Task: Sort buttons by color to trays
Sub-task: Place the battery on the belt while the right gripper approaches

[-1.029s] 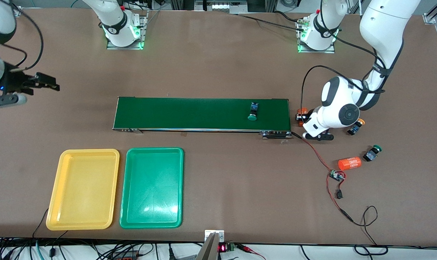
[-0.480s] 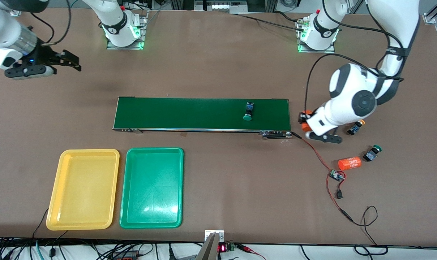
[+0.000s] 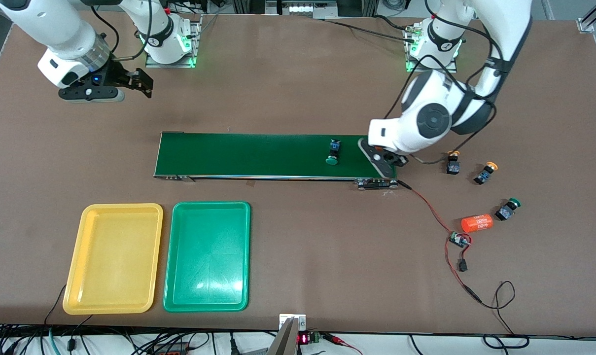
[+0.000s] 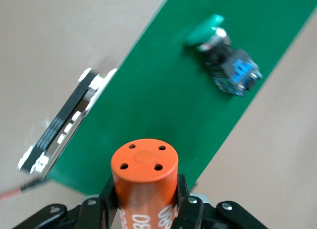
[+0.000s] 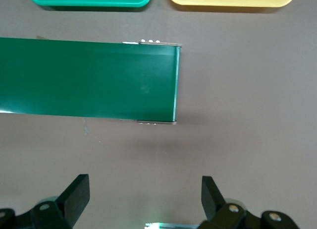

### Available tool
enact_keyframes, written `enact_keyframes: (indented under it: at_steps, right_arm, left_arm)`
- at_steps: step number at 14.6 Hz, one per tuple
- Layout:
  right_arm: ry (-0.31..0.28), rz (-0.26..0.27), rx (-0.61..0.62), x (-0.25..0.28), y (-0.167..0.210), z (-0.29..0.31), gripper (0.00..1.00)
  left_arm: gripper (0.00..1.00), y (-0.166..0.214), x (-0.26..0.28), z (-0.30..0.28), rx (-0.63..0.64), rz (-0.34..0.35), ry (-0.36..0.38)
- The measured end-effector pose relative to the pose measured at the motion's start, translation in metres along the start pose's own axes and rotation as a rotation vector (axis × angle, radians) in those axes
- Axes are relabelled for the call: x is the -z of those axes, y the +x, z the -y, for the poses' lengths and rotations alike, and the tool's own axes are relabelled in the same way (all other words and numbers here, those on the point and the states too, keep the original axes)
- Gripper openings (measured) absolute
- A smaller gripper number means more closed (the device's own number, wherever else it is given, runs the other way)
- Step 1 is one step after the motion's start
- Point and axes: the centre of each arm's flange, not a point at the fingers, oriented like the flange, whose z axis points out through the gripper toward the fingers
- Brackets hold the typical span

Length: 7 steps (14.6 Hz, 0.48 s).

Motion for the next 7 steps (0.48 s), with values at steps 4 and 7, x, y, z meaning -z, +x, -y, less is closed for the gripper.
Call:
enact_keyframes:
  at_steps: [4,7]
  right_arm:
    - [0.072,-0.033,-0.022,-0.004,0.001,0.04,1.0]
    - [0.075,-0.034,-0.054,-0.019,-0.01,0.103,1.0]
  left_arm:
    - [0.49,0.016,-0.014,-0.01,-0.345,0.026,0.1]
    - [0.49,0.018,-0.026,-0.01,-0.472,0.056,0.114]
